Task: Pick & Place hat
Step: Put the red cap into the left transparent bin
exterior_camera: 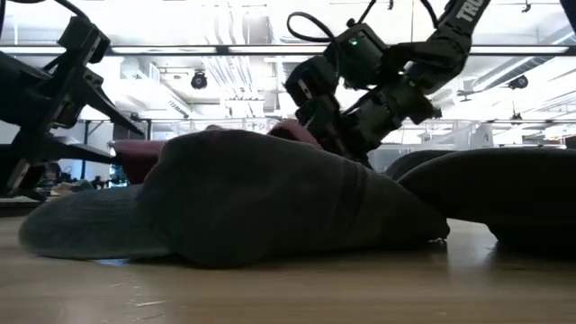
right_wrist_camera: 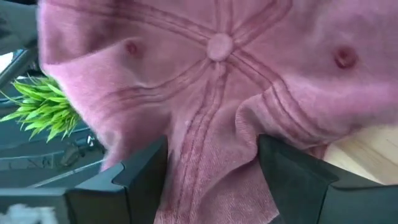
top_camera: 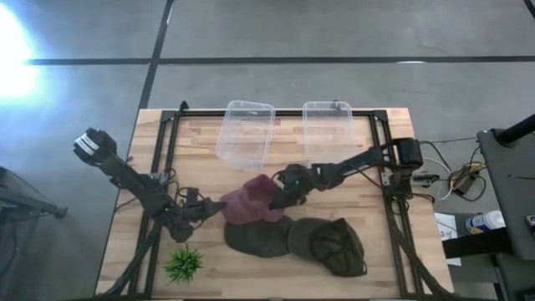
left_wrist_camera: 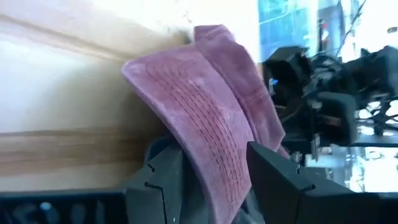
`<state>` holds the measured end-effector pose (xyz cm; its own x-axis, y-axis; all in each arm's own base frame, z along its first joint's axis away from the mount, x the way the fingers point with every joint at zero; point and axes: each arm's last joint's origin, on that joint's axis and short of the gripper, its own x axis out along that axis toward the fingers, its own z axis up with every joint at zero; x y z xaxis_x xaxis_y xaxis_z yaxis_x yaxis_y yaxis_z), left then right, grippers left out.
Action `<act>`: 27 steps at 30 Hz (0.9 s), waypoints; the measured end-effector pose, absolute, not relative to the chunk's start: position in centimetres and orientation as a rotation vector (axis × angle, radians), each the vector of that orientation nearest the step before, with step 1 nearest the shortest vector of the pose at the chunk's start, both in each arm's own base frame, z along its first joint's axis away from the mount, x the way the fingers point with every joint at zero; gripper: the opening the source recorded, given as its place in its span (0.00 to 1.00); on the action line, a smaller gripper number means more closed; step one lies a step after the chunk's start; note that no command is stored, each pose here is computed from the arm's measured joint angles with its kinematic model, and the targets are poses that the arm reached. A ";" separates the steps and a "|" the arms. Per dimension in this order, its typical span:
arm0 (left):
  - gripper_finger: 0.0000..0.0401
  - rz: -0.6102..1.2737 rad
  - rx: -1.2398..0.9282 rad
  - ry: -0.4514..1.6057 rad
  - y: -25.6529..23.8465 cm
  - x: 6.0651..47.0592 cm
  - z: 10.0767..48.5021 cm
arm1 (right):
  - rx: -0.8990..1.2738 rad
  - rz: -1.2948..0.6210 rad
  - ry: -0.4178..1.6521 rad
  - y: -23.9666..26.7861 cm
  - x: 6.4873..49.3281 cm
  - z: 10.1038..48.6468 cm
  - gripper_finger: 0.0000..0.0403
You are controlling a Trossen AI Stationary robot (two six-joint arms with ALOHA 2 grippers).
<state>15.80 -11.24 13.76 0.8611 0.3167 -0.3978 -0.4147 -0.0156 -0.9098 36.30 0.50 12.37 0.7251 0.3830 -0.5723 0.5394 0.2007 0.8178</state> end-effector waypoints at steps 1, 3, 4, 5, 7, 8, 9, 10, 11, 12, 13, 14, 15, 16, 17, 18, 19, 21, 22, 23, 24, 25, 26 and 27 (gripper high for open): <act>0.41 0.583 -1.477 0.090 -11.3 15.9 13.7 | 1.407 -0.125 0.833 0.5 36.5 12.3 0.61; 0.41 0.592 -1.471 0.098 -11.3 16.0 13.4 | 1.394 -0.108 0.852 0.6 37.1 12.3 0.61; 0.41 0.600 -1.462 0.092 -11.2 16.0 13.3 | 1.387 -0.096 0.859 0.6 37.5 12.3 0.61; 0.41 0.609 -1.458 0.075 -11.2 16.2 13.2 | 1.380 -0.091 0.874 0.7 37.8 12.2 0.61; 0.41 0.620 -1.448 0.038 -11.0 16.3 13.2 | 1.365 -0.086 0.894 0.8 38.4 12.1 0.61; 0.41 0.623 -1.441 0.019 -11.0 16.3 13.2 | 1.355 -0.083 0.899 0.9 38.7 12.2 0.61; 0.40 0.619 -1.439 0.010 -11.0 16.4 13.3 | 1.344 -0.079 0.907 0.9 38.9 12.2 0.61; 0.40 0.612 -1.426 0.010 -11.0 16.5 13.4 | 1.333 -0.073 0.916 1.0 39.1 12.3 0.61; 0.38 0.605 -1.411 0.013 -11.0 16.6 13.5 | 1.319 -0.069 0.920 1.0 39.3 12.5 0.61; 0.36 0.600 -1.396 0.016 -11.0 16.6 13.5 | 1.303 -0.062 0.922 1.0 39.6 12.7 0.61; 0.33 0.594 -1.382 0.020 -11.1 16.6 13.6 | 1.291 -0.059 0.926 1.0 39.7 12.9 0.61; 0.29 0.591 -1.369 0.025 -11.1 16.6 13.6 | 1.276 -0.060 0.935 1.0 39.7 13.2 0.61; 0.24 0.589 -1.358 0.028 -11.0 16.6 13.7 | 1.260 -0.064 0.946 1.0 39.8 13.4 0.61; 0.18 0.584 -1.352 0.026 -11.0 16.6 13.8 | 1.241 -0.069 0.943 1.0 39.8 13.8 0.61; 0.13 0.581 -1.344 0.021 -11.0 16.6 13.9 | 1.223 -0.069 0.945 1.0 39.8 14.2 0.61; 0.07 0.580 -1.336 0.011 -11.0 16.6 14.1 | 1.208 -0.069 0.953 1.0 39.7 14.6 0.61; 0.04 0.577 -1.333 0.006 -11.0 16.6 14.2 | 1.192 -0.067 0.953 0.9 39.6 15.2 0.61; 0.03 0.569 -1.319 0.003 -10.9 16.5 14.6 | 1.156 -0.069 0.946 0.8 39.2 16.3 0.61; 0.03 0.563 -1.312 0.001 -10.9 16.5 14.8 | 1.139 -0.077 0.948 0.7 38.9 16.9 0.61; 0.03 0.554 -1.306 -0.001 -10.9 16.5 15.2 | 1.121 -0.085 0.951 0.6 38.6 17.4 0.61; 0.03 0.542 -1.297 -0.003 -10.9 16.5 15.7 | 1.099 -0.102 0.954 0.6 38.1 18.1 0.61; 0.03 0.528 -1.284 -0.005 -11.0 16.6 16.3 | 1.072 -0.125 0.960 0.5 37.6 18.7 0.61; 0.02 0.511 -1.267 -0.006 -11.0 16.7 17.0 | 1.046 -0.149 0.961 0.4 37.1 19.4 0.61; 0.02 0.491 -1.241 -0.006 -11.2 16.8 17.8 | 1.021 -0.170 0.955 0.4 36.6 20.1 0.61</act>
<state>16.76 -11.16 17.81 0.8965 0.3604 -0.2578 -0.3545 0.2342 -0.9052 36.55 0.36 20.10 0.6028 0.2932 -0.7421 0.5308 0.5472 0.6472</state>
